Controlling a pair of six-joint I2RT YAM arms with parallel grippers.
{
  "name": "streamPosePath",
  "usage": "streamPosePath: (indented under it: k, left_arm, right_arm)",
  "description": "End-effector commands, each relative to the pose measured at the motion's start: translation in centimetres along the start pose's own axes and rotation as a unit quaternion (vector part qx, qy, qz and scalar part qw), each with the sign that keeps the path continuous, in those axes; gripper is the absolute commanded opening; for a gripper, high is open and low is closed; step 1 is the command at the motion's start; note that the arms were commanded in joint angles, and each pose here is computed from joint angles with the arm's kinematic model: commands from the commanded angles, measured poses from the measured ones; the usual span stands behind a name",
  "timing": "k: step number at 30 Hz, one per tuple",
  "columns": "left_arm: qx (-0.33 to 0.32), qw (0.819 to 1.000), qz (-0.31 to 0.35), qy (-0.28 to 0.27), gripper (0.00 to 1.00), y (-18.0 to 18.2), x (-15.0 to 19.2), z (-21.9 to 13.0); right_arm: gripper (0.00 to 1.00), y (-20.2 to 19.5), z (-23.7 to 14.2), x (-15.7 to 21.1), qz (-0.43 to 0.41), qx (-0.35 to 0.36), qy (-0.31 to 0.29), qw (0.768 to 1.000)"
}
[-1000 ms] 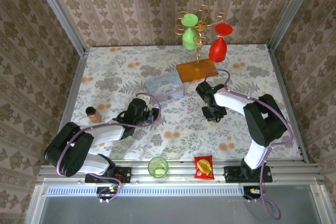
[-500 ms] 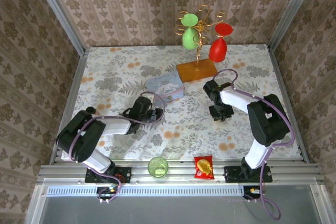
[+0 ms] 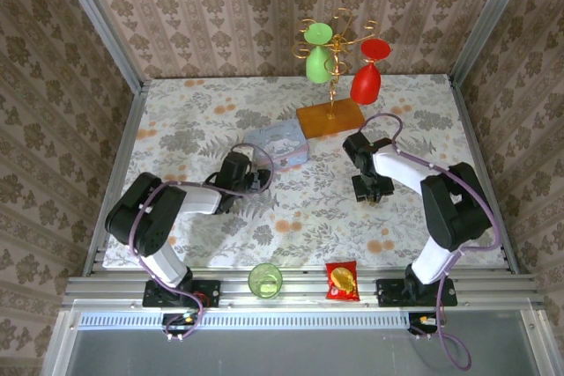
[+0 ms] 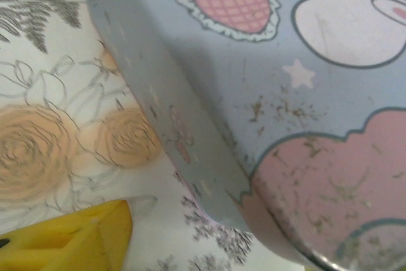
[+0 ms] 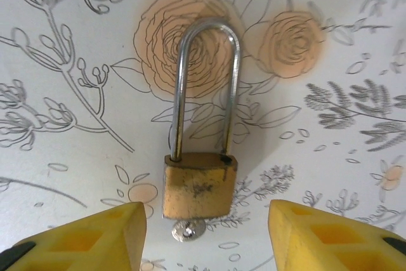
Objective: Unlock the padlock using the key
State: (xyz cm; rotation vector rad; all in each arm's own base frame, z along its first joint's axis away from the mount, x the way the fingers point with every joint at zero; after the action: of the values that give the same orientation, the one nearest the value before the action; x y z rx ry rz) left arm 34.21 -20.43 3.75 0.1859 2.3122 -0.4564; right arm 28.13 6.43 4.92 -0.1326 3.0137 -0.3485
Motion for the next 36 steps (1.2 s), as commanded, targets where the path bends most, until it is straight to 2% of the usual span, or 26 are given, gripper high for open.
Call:
streamPosePath:
  k: [1, 7, 11, 12, 13, 15, 16, 17, 19, 21, 23, 24, 26, 29, 30, 34, 36]
  left_arm:
    - [-0.019, 1.0, -0.02, 0.005, 0.69, 2.0, -1.2, 1.0]
    - [-0.016, 1.0, -0.015, 0.003, 0.69, 2.2, -2.2, 0.5]
    - [-0.012, 0.999, -0.029, -0.028, 0.69, 2.4, -2.0, -1.9]
    - [-0.015, 0.999, -0.027, -0.041, 0.69, 2.4, -2.5, -3.1]
    - [-0.021, 0.998, -0.024, -0.056, 0.69, 2.5, -3.1, -4.4]
    - [-0.037, 0.995, -0.01, -0.088, 0.7, 2.7, -4.7, -7.6]
    - [-0.063, 0.992, -0.013, -0.108, 0.72, 4.2, -5.9, -9.5]
    - [-0.082, 0.989, -0.008, -0.122, 0.78, 4.9, -6.7, -11.0]
    - [-0.135, 0.979, 0.005, -0.153, 1.0, 6.8, -8.2, -14.2]
    - [-0.181, 0.968, 0.052, -0.163, 1.0, 8.7, -8.8, -15.5]
    - [-0.26, 0.947, 0.092, -0.164, 1.0, 11.8, -8.6, -16.1]
    - [-0.293, 0.938, 0.09, -0.162, 1.0, 13.9, -8.0, -15.9]
    - [-0.302, 0.937, 0.066, -0.165, 1.0, 16.5, -7.0, -15.0]
    - [-0.32, 0.931, 0.056, -0.166, 1.0, 18.8, -6.3, -13.5]
    - [-0.313, 0.935, 0.05, -0.161, 1.0, 18.9, -6.7, -13.1]
    - [-0.283, 0.928, 0.016, -0.241, 1.0, 20.4, -8.2, -13.0]
    - [-0.269, 0.934, 0.013, -0.237, 1.0, 21.2, -8.4, -11.8]
  right_arm:
    - [0.56, -1.1, -1.8, -0.5, 0.015, 0.011, -0.039, 0.999]
    - [0.58, -2.0, -4.3, -1.8, 0.049, 0.004, -0.115, 0.992]
    - [0.66, -3.8, -7.2, -3.1, 0.094, 0.012, -0.212, 0.973]
    - [0.74, -4.5, -8.2, -3.5, 0.114, 0.015, -0.242, 0.963]
    - [1.0, -5.4, -8.9, -3.7, 0.134, 0.021, -0.269, 0.953]
    - [1.0, -7.1, -9.8, -4.1, 0.168, 0.027, -0.319, 0.932]
    - [1.0, -8.1, -10.0, -4.1, 0.185, 0.026, -0.338, 0.922]
    - [1.0, -9.0, -9.9, -4.1, 0.2, 0.029, -0.351, 0.914]
    - [1.0, -11.0, -9.4, -3.9, 0.219, 0.043, -0.391, 0.893]
    - [1.0, -12.0, -8.7, -3.8, 0.219, 0.057, -0.44, 0.869]
    - [1.0, -13.0, -8.0, -3.5, 0.228, 0.07, -0.485, 0.841]
    - [1.0, -13.3, -7.6, -3.3, 0.236, 0.074, -0.505, 0.827]
    - [1.0, -14.0, -6.6, -3.0, 0.266, 0.07, -0.523, 0.807]
    - [1.0, -14.7, -5.2, -3.5, 0.282, 0.073, -0.513, 0.807]
    - [1.0, -14.5, -5.2, -3.9, 0.275, 0.065, -0.517, 0.808]
    - [1.0, -13.2, -5.5, -6.0, 0.237, 0.029, -0.551, 0.8]
    - [1.0, -12.7, -5.3, -7.0, 0.219, 0.019, -0.553, 0.803]
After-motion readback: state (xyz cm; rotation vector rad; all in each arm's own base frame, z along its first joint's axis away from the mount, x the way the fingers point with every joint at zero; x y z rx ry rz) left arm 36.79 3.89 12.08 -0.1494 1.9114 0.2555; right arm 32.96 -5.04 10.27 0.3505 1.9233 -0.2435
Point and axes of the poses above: each hand's point on the last joint's axis, 136 mm out from that joint toward the fingers, its own z axis out along the fingers, its own y axis along the line the jaws close on, x = y × z, the point moved 1 cm from there along -z, back along the fingers, and after that the axes turned 1 degree about -z, right-handed, at the moved point
